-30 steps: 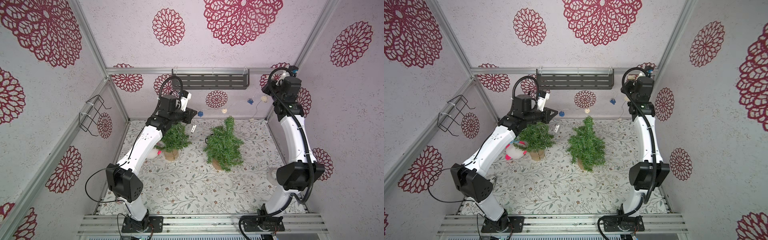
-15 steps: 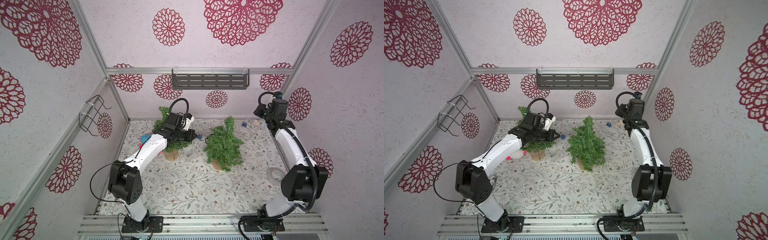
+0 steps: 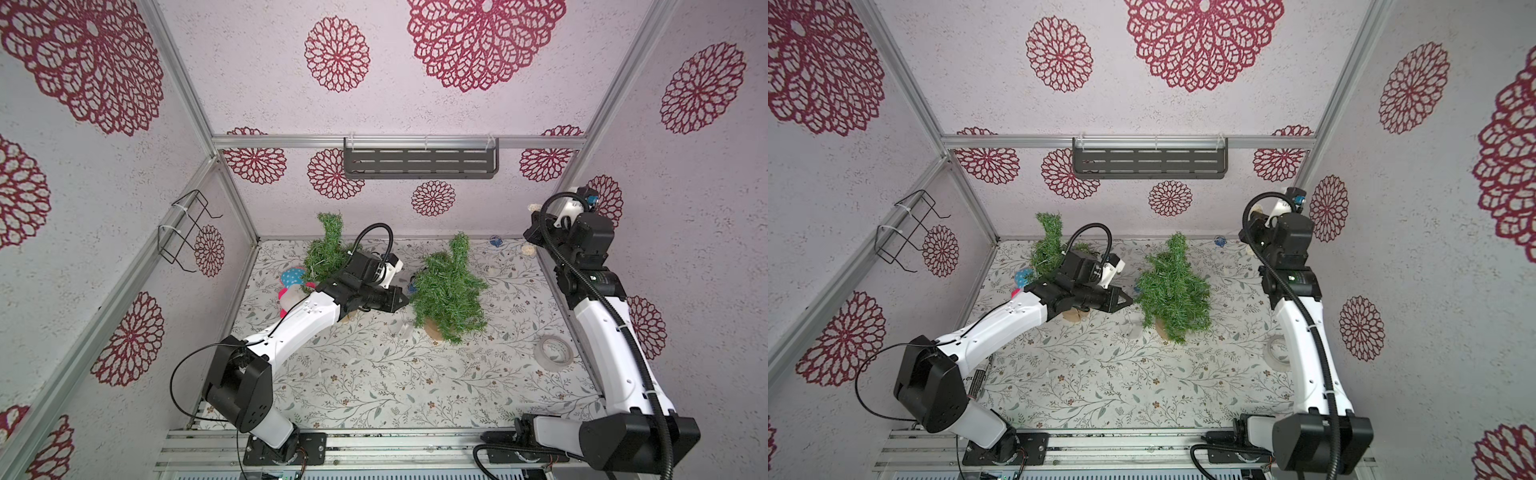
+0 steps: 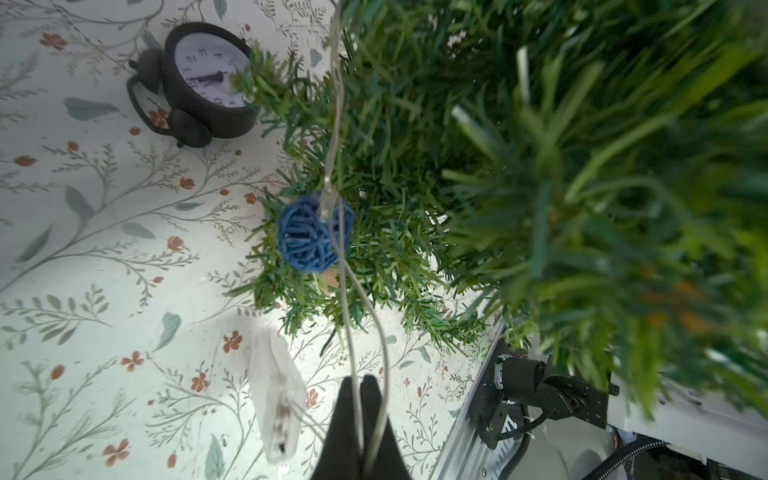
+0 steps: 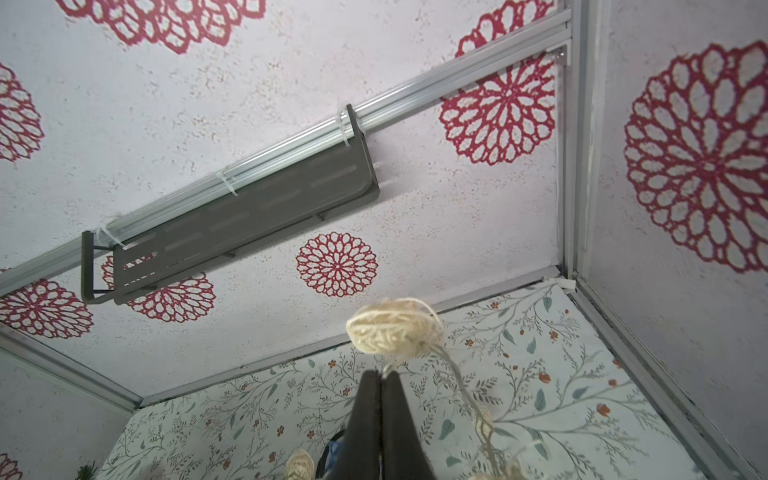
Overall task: Wrap string light around the christmas tree
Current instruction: Wrap the light string around the Christmas tree.
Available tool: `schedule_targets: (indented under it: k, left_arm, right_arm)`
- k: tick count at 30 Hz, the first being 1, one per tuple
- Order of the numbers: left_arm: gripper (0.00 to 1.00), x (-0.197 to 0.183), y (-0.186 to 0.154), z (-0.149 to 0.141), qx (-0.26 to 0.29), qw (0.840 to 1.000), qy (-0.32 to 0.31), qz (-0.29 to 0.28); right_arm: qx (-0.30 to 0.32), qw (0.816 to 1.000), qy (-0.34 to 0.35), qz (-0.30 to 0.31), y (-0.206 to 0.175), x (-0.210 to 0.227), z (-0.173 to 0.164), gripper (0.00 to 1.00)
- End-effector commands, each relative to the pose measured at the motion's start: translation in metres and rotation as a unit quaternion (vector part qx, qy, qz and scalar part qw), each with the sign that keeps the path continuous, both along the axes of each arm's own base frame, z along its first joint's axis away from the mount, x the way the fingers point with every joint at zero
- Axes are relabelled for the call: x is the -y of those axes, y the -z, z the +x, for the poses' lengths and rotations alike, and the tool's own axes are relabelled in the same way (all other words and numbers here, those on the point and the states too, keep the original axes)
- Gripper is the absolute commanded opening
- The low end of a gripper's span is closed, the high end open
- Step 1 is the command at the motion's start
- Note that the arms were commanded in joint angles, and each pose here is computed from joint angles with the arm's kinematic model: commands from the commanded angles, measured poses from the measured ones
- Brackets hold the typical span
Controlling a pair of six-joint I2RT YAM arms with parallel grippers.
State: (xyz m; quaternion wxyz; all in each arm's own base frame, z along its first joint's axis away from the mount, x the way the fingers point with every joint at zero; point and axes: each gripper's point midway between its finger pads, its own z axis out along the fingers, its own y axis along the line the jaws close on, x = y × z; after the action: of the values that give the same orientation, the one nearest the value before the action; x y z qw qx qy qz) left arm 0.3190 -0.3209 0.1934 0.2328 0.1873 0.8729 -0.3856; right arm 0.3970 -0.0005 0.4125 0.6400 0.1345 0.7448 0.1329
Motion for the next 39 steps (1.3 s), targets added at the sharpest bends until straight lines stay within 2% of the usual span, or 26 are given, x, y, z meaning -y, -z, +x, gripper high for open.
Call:
schedule_targets:
  k: [1,4,10,14,16,19,22,31,34,39]
  left_arm:
    - [0.0,0.024,-0.022,0.01,0.027,0.998,0.005,-0.059]
    - [0.01,0.033,-0.018,0.014,0.022,0.996,0.008,-0.091]
    - [0.03,0.047,-0.01,0.015,0.022,0.995,0.024,-0.098]
    - [0.18,0.051,-0.002,0.017,0.031,0.994,0.021,-0.099]
    - [0.23,0.051,-0.002,0.019,0.032,0.995,0.015,-0.096]
    - [0.29,0.045,-0.003,0.015,0.032,0.996,0.011,-0.087]
    - [0.32,0.037,-0.005,0.008,0.034,0.996,0.007,-0.08]
    - [0.47,0.013,-0.019,-0.02,0.058,0.996,-0.011,-0.068]
    - [0.52,0.017,-0.022,-0.044,0.082,0.994,0.008,-0.068]
    - [0.59,0.019,-0.023,-0.085,0.146,0.988,0.025,-0.052]
  right_arm:
    - [-0.002,1.0,0.025,-0.017,0.004,0.009,-0.032,0.0]
    - [-0.032,0.999,-0.014,0.026,0.043,-0.013,-0.058,0.0]
    - [-0.074,0.996,-0.024,0.032,0.09,-0.026,-0.113,0.0]
    - [-0.151,0.986,-0.062,0.041,0.152,-0.044,-0.134,0.0]
    - [-0.156,0.982,-0.083,0.063,0.166,-0.055,-0.143,0.0]
    - [-0.132,0.978,-0.128,0.1,0.163,-0.072,-0.151,0.0]
    - [-0.131,0.965,-0.175,0.146,0.164,-0.091,-0.156,0.0]
    - [-0.125,0.947,-0.202,0.215,0.159,-0.106,-0.164,0.0]
    - [-0.136,0.934,-0.223,0.243,0.164,-0.118,-0.166,0.0]
    - [-0.116,0.924,-0.233,0.281,0.152,-0.126,-0.168,0.0]
